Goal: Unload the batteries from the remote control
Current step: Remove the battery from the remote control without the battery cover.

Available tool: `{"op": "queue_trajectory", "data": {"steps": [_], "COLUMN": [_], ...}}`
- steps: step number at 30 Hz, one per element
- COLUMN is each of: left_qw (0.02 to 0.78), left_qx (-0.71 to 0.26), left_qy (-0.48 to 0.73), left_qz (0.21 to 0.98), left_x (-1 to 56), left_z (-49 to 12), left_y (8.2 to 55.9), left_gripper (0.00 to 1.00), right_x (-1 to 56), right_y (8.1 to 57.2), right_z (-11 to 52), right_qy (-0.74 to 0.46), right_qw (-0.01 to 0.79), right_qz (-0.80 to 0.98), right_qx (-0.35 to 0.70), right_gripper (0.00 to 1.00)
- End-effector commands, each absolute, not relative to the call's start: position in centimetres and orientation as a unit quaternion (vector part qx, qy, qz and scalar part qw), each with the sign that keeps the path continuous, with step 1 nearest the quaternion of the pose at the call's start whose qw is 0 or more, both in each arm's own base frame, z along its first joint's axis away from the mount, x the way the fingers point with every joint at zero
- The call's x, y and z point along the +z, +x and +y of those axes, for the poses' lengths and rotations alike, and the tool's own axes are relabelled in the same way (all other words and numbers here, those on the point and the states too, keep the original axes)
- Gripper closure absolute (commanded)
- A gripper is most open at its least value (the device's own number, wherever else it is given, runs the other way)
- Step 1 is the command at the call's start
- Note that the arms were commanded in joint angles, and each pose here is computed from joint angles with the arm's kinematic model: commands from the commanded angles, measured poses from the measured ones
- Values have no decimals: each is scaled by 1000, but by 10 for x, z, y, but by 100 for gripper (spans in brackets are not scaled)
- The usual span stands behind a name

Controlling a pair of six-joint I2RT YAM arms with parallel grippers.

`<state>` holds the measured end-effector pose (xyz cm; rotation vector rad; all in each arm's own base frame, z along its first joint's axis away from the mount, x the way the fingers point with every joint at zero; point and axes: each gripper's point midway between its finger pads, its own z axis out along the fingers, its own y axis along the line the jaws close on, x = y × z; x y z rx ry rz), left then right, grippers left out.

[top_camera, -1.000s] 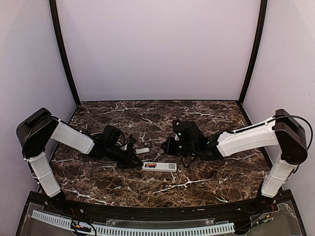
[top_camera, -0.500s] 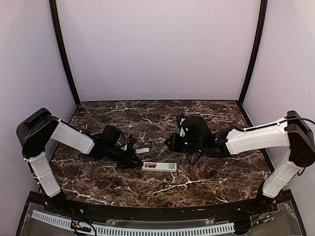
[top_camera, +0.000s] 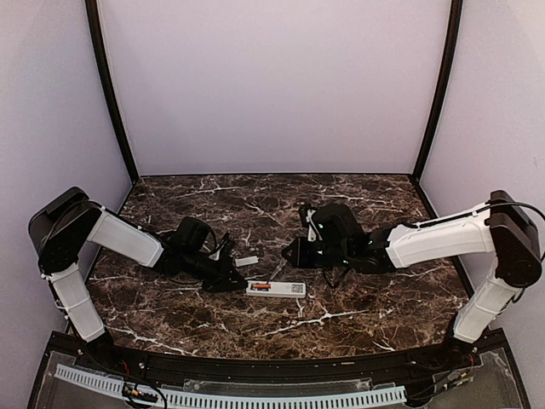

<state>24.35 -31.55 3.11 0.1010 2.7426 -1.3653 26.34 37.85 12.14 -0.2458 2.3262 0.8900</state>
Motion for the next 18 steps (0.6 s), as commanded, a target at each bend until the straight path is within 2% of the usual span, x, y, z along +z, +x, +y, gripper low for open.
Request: {"op": "queue_trajectory", "data": {"steps": [1, 11, 18], "left_qw": [39, 40, 42], "left_qx": [-453, -454, -454], "left_qy": [43, 43, 42], "left_qz": [889, 889, 889], "left_x": [37, 39, 39], "left_z": [-321, -321, -320], "left_y": [243, 243, 243], "left_gripper": [100, 100, 100], "right_x": [118, 111, 115], "right_y": [268, 269, 266], "right_z": [384, 388, 399], "right_qy": [-106, -110, -88], "right_qw": [315, 300, 254], "right_qz": [880, 884, 873], "right_qx": [338, 342, 406], "right_gripper": [100, 100, 100]}}
